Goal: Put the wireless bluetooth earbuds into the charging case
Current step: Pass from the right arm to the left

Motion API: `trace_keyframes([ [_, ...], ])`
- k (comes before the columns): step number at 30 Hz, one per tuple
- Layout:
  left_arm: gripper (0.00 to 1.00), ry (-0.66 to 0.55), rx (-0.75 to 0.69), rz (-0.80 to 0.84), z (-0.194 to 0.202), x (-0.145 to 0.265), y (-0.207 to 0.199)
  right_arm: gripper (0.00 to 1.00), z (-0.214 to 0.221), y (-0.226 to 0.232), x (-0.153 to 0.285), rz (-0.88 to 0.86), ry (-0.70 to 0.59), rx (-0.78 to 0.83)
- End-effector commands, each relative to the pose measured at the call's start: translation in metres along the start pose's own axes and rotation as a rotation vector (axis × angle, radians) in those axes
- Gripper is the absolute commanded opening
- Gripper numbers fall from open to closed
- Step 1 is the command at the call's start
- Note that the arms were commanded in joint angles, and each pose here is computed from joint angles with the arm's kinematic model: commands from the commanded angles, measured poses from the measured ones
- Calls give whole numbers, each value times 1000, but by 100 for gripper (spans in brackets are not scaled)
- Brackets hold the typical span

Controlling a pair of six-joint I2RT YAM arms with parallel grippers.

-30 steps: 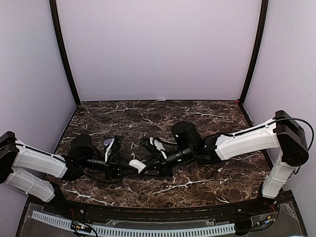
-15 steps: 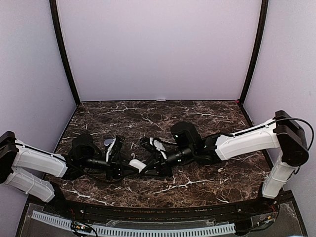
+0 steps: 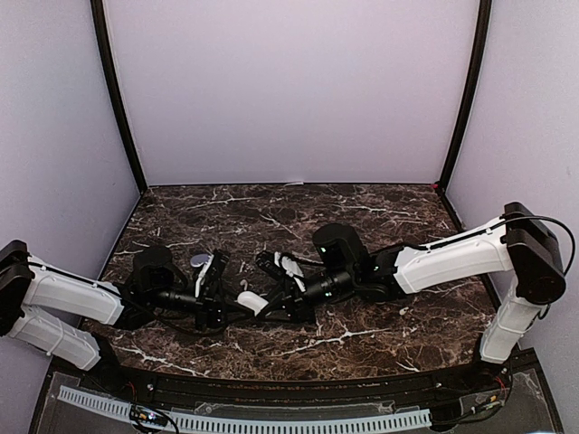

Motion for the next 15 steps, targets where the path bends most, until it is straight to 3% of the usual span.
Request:
trace_keyframes([
  [1, 34, -22, -32, 26, -9, 1, -7, 14, -18, 4, 2, -2, -49, 43],
  [3, 43, -31, -39, 32, -10, 1, -8, 13, -18, 5, 2, -10, -48, 43],
  [6, 47, -39, -47, 35, -12, 1, -9, 13, -17, 5, 1, -16, -45, 40],
  [15, 37, -50, -59, 53, -14, 0, -10, 13, -16, 6, 1, -19, -44, 38],
])
Point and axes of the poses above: each gripper's point midway between its finger pads, its own x axis back along the fingers, its own y axis along the line the jaws close on, z = x × y, the point moved 4 cm from there along x, back along the fingers
